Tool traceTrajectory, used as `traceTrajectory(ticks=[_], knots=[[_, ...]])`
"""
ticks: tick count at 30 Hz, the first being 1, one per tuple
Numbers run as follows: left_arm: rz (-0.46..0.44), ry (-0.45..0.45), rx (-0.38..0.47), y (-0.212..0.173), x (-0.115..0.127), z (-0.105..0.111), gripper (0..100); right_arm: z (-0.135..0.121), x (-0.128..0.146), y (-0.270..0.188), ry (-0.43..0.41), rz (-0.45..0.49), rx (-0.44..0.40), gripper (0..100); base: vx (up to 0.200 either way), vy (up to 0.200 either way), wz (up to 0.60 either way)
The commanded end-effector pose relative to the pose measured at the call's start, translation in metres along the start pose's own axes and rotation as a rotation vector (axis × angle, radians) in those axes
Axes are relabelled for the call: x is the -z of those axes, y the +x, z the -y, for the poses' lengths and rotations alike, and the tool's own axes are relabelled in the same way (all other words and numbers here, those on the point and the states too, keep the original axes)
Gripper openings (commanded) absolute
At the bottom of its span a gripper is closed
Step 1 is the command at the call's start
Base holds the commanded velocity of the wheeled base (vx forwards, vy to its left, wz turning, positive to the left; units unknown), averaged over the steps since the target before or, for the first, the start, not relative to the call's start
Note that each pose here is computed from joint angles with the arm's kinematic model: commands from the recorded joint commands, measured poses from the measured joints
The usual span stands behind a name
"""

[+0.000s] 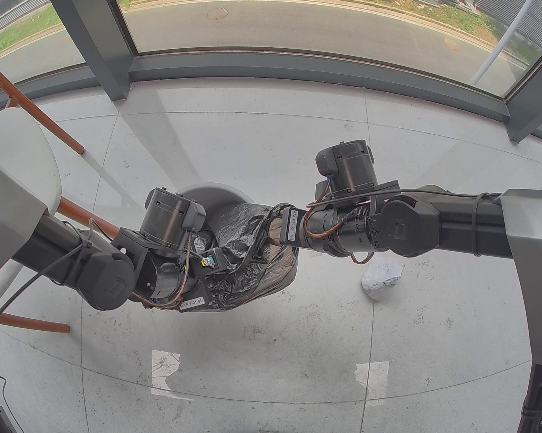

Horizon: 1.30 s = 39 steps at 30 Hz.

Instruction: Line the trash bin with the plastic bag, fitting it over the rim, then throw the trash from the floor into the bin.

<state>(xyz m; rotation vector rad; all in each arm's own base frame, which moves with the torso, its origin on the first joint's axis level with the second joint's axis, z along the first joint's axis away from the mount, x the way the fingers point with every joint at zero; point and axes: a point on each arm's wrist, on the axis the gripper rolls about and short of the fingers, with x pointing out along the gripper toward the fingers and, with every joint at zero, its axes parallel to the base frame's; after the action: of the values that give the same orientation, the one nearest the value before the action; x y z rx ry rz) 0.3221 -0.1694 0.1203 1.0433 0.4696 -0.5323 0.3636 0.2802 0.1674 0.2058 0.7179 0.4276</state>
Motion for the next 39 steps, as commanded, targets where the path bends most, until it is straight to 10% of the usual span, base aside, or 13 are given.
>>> traceTrajectory(ticks=[1,18,36,37,39], knots=[[0.016,-0.02,-0.032,0.0,-0.004,-0.011,0,-0.005,0.0,-0.007,-0.009,0.001,-0.01,0,0.0,0.0,0.0],[0.054,-0.218,-0.224,-0.029,-0.025,-0.122,0,-0.013,-0.013,-0.006,-0.031,0.096,-0.078,0,0.0,0.0,0.0],[0.008,-0.264,-0.267,-0.024,-0.003,-0.143,0,0.012,-0.034,0.017,-0.119,0.295,-0.107,0,0.0,0.0,0.0],[0.008,-0.266,-0.267,-0.024,-0.003,-0.144,0,0.015,-0.035,0.018,-0.131,0.299,-0.1,100,0.0,0.0,0.0],[0.001,-0.286,-0.278,-0.024,0.002,-0.147,0,0.019,-0.038,0.017,-0.143,0.303,-0.088,100,0.0,0.0,0.0]])
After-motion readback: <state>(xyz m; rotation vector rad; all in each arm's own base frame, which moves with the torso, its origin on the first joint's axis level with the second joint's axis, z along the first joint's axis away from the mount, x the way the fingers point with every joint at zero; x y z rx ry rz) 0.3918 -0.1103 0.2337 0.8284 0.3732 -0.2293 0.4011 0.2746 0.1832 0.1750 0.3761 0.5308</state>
